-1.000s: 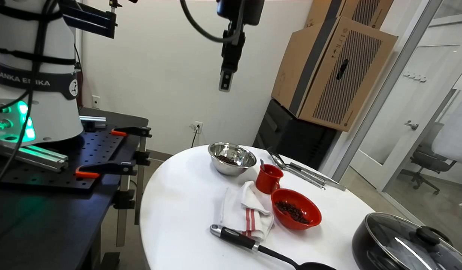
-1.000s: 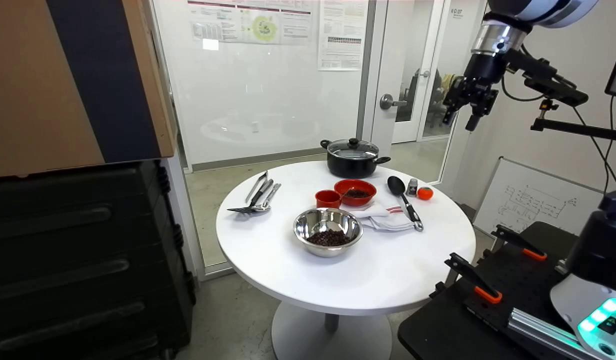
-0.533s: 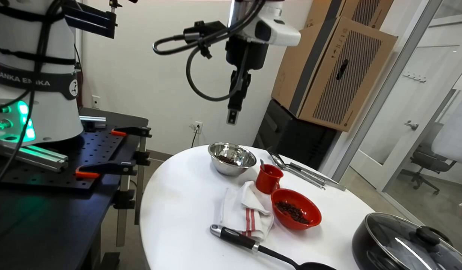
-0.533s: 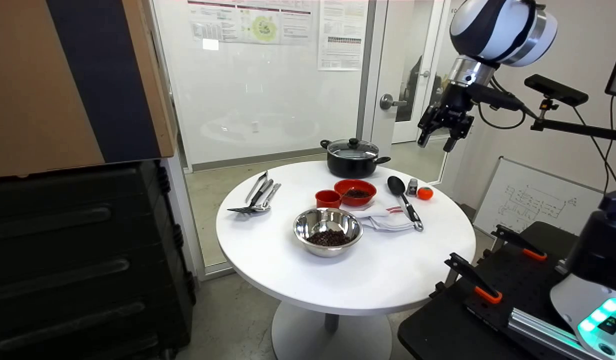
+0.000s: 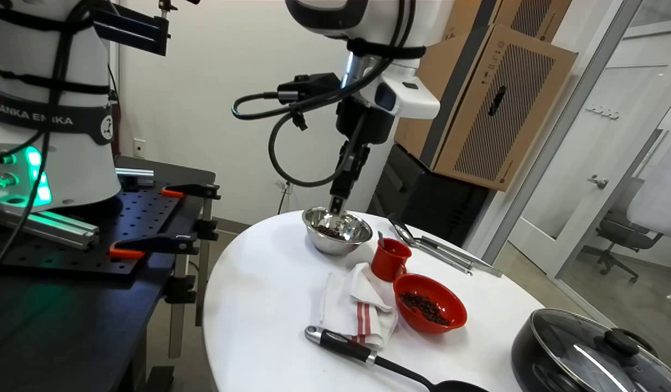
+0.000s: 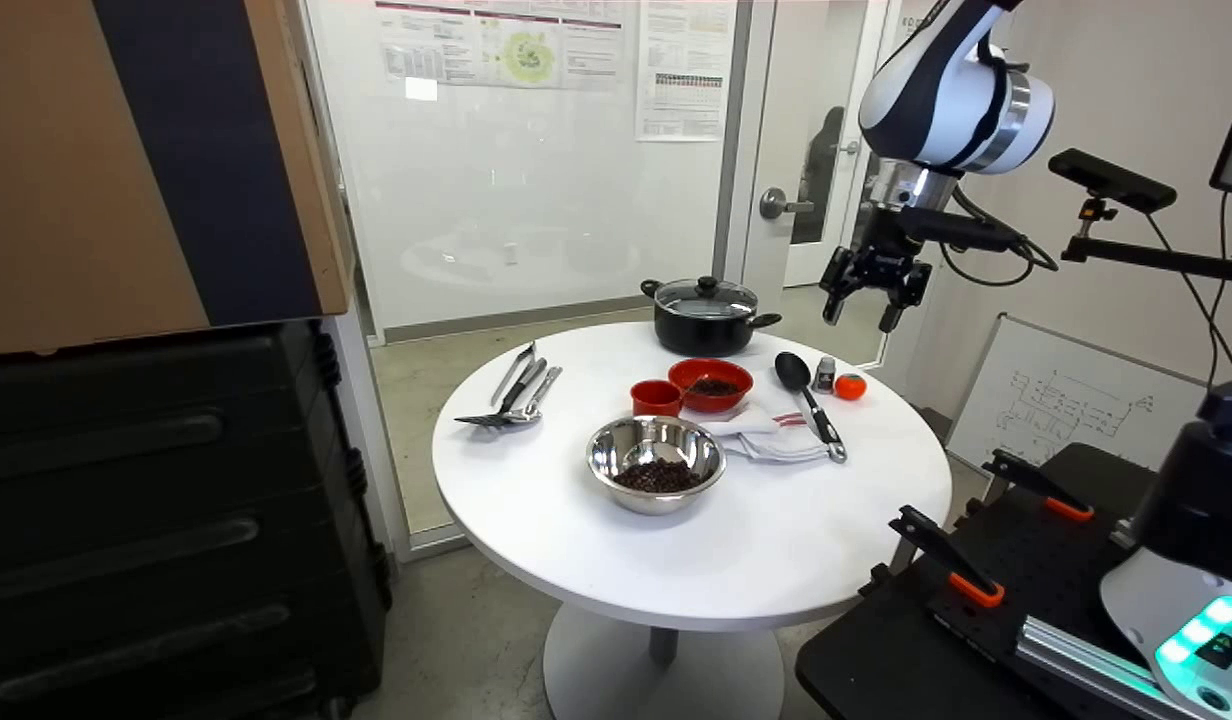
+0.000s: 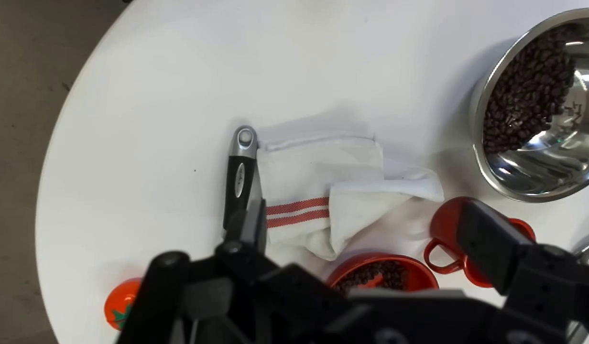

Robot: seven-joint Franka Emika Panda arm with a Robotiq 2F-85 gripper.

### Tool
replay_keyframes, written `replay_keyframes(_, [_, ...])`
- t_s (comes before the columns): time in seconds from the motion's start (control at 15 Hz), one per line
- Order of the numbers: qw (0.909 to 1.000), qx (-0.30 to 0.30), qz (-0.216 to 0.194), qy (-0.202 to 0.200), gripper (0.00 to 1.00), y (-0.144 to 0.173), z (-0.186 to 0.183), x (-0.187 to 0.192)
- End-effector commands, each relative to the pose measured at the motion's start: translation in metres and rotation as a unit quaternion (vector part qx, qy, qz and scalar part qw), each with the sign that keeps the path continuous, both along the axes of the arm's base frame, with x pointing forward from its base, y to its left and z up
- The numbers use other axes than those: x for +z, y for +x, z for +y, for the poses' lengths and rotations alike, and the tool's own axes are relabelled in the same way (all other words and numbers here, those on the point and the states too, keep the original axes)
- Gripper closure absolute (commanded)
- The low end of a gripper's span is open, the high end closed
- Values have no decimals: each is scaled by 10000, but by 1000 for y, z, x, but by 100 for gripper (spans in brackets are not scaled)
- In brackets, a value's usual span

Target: Move the cloth to the right

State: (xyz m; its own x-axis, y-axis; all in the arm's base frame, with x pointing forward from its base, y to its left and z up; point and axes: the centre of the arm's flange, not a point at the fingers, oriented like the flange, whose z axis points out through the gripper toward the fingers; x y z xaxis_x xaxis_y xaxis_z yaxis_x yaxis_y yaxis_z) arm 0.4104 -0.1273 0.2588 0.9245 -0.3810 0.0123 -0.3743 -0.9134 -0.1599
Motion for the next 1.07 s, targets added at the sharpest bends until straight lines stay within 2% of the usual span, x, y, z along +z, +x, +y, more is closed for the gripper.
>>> replay_keyframes(0.0, [10000, -3, -3, -1, 0, 0, 0, 0])
replay_keyframes(0.07, [10000, -6, -4, -1, 0, 0, 0, 0])
replay_keyframes(0.4, [9985, -129, 519, -154, 0, 16, 17, -57])
replay_keyframes(1.0, [9929, -921, 690, -310, 0, 74, 26, -130])
